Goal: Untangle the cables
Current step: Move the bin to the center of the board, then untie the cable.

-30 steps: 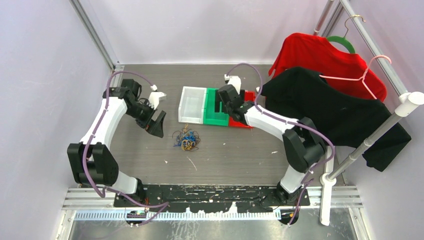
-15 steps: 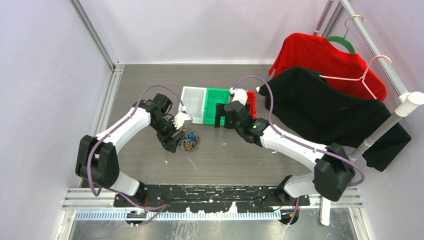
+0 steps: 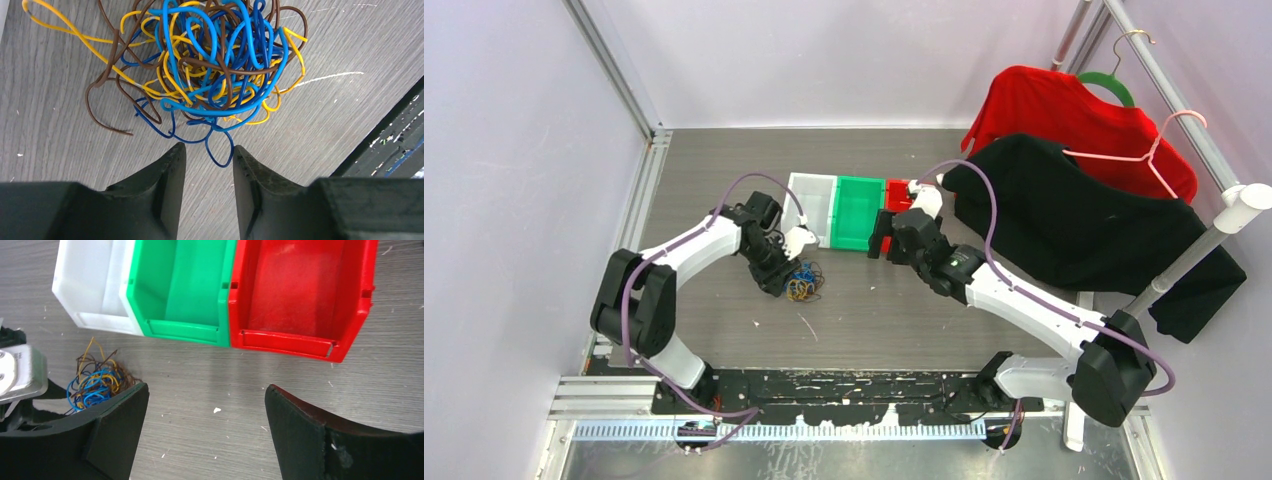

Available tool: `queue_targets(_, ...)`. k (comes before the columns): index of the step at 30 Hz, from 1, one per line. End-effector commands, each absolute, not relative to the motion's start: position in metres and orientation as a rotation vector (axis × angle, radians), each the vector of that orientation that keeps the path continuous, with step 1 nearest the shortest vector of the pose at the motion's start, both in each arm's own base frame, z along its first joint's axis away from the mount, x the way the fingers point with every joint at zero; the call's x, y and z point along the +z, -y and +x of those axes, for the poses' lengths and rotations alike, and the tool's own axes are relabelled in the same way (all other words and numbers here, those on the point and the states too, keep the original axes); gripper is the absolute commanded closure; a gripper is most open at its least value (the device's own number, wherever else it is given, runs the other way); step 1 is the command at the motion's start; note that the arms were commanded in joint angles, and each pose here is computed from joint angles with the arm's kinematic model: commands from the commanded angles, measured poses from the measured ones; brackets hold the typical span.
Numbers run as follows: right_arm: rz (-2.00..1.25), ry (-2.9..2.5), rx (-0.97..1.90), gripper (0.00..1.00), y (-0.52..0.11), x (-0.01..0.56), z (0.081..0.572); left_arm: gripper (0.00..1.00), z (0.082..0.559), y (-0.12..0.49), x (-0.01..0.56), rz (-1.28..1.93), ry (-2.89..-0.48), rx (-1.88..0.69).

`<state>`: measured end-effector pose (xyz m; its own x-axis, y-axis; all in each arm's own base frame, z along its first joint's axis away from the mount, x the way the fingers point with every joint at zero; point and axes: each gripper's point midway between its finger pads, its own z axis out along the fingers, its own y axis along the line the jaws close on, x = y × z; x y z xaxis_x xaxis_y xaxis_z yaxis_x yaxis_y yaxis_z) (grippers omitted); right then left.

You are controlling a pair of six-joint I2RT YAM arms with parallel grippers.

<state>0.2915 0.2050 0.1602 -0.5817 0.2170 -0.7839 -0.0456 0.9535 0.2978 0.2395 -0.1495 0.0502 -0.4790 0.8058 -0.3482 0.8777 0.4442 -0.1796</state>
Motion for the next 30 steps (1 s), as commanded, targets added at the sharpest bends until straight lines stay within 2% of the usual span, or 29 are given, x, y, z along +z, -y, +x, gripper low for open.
queue_targets(1, 0.086, -2.135, 0.462, 0.10, -0.224, 0.176, 0.294, 0.63, 0.251, 0.163, 0.063, 1.438, -2.360, -0.500)
queue_targets(3, 0.087, -2.132, 0.471, 0.11, -0.224, 0.178, 0.294, 0.68, 0.248, 0.162, 0.059, 1.454, -2.360, -0.495)
queue_targets(10, 0.025, -2.117, 0.545, 0.16, -0.241, 0.187, 0.291, 1.00, 0.248, 0.148, 0.063, 1.474, -2.397, -0.402)
queue_targets(13, -0.027, -2.108, 0.559, 0.16, -0.255, 0.189, 0.289, 1.00, 0.243, 0.144, 0.085, 1.437, -2.444, -0.389)
queue_targets(23, -0.328, -1.874, 0.764, 0.00, -0.337, 0.220, 0.258, 1.00, 0.214, 0.152, 0.169, 1.224, -2.501, -0.530)
queue_targets(30, -0.416, -1.704, 0.918, 0.00, -0.371, 0.242, 0.235, 1.00, 0.193, 0.166, 0.209, 1.145, -2.501, -0.699)
